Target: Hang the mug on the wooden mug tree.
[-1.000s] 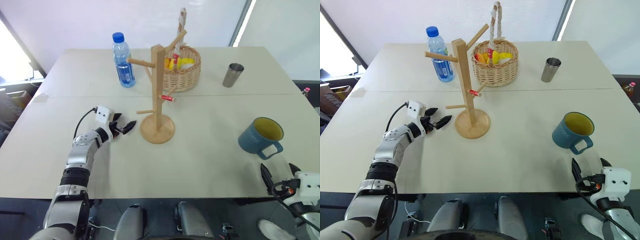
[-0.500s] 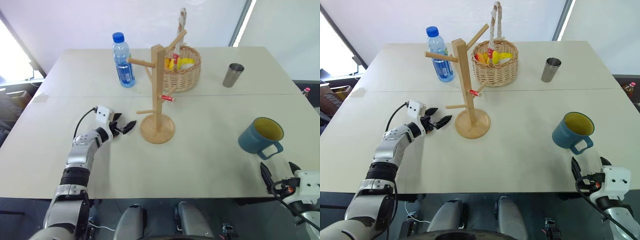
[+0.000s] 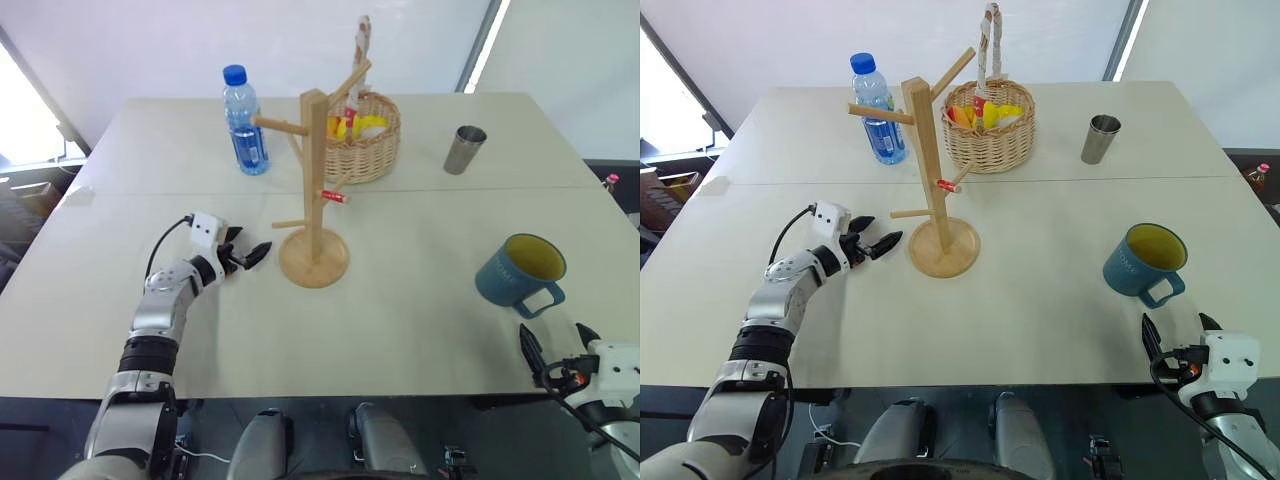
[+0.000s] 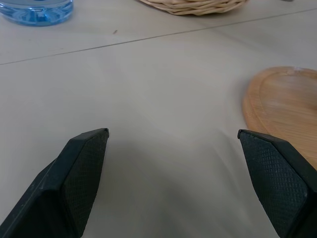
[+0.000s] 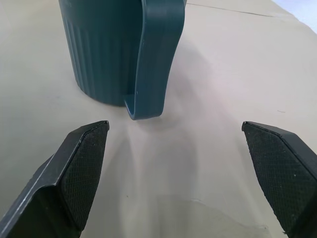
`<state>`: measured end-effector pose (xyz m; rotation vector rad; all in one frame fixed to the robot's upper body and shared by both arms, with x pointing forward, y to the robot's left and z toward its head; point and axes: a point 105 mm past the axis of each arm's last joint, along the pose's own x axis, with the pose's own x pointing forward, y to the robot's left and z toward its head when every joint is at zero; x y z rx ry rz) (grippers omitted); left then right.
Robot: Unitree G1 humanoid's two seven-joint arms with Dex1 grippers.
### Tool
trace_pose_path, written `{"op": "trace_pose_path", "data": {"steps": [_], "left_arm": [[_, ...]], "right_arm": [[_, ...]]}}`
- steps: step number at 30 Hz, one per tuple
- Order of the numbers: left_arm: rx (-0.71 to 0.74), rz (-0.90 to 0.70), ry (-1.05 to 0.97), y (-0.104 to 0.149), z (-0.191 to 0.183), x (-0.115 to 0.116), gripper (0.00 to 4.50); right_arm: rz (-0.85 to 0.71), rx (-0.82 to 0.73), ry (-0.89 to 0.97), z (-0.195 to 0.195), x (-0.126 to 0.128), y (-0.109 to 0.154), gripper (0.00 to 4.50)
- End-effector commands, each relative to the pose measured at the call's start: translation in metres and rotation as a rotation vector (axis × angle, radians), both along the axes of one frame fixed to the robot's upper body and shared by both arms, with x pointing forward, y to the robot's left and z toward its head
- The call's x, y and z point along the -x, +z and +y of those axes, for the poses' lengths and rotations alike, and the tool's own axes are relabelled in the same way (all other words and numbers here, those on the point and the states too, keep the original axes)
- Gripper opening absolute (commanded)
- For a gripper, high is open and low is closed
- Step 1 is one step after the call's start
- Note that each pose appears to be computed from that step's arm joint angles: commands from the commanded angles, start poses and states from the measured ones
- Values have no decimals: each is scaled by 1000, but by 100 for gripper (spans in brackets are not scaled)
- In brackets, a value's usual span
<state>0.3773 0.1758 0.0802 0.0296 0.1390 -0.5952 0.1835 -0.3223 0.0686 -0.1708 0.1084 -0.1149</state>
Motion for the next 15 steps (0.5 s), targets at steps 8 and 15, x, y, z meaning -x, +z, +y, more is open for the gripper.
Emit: {"op": "trace_pose_path", "data": {"steps": [8,15], "left_arm": [[69,-5,-198,15,2,38,450],[126,101,-533,22,-36,91,450]], "right_arm": [[-22,24,14,0,0,9,447],[-17,37,21,4,4,11,447]]}}
